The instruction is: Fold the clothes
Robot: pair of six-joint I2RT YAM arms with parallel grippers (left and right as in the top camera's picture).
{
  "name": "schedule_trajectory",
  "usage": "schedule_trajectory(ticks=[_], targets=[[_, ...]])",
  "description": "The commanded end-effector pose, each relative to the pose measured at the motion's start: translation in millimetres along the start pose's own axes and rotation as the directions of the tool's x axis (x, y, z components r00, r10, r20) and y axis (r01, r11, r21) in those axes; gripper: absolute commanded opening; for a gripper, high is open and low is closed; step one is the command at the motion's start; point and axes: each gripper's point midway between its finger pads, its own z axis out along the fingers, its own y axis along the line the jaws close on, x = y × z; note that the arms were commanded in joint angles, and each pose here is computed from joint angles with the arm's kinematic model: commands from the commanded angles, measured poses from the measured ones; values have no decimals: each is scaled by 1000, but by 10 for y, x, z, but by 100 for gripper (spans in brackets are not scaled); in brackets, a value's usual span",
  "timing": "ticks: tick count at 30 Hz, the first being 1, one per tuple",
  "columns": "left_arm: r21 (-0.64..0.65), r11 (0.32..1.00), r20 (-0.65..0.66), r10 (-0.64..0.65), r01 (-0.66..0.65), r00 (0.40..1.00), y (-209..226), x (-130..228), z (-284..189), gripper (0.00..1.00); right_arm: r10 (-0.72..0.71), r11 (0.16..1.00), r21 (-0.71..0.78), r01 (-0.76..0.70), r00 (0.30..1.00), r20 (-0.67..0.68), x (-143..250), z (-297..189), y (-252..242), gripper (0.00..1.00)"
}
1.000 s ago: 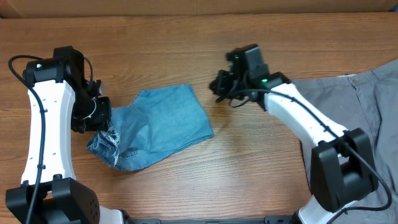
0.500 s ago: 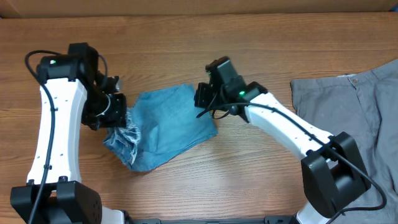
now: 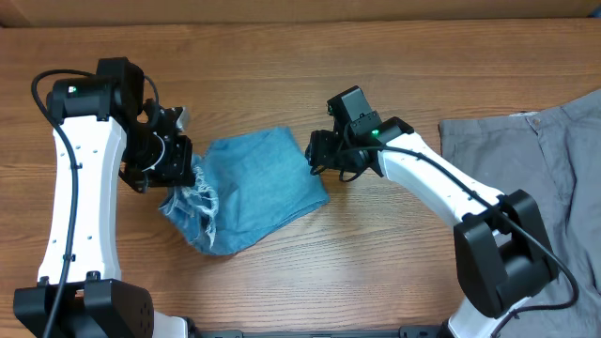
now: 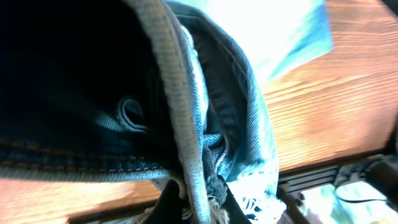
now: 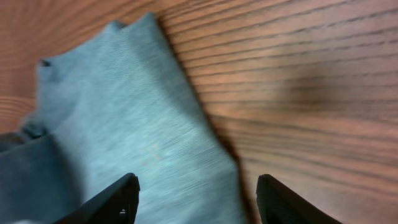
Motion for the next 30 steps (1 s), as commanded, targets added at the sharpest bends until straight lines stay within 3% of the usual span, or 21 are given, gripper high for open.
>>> schedule_trajectory(ticks=[1, 4, 9, 13, 14, 17, 19, 24, 30], targets=[[-75, 997, 16, -9, 10, 1000, 93, -6, -130, 4, -78, 997, 1, 78, 997, -29, 26, 102, -103, 62], [-92, 996, 30, -5, 8, 1000, 107, -21, -188, 4, -81, 997, -25, 78, 992, -95, 179, 234, -118, 55], [-145, 989, 44, -23, 29, 999, 189, -35, -237, 4, -77, 997, -46, 69, 977, -197, 416, 460, -166, 51], [-175, 984, 49, -26, 34, 998, 242, -45, -250, 4, -156, 976, -189, 107, 950, -270, 606, 512, 39, 49], [-187, 982, 52, -28, 37, 998, 263, -52, -254, 4, -186, 968, -216, 128, 944, -272, 631, 505, 86, 44], [-201, 978, 71, -39, 53, 997, 290, -91, -262, 4, -206, 964, -220, 149, 941, -268, 639, 505, 103, 4], [-202, 978, 88, -35, 52, 996, 292, -132, -265, 4, -173, 976, -177, 130, 952, -254, 568, 514, 18, 4], [-187, 981, 126, -25, 49, 992, 271, -231, -269, 4, 56, 995, 89, -46, 993, -105, 64, 348, -601, 4], [-195, 979, 128, -27, 52, 991, 290, -243, -256, 4, 228, 959, 165, -231, 973, 38, -360, -79, -1106, 4]])
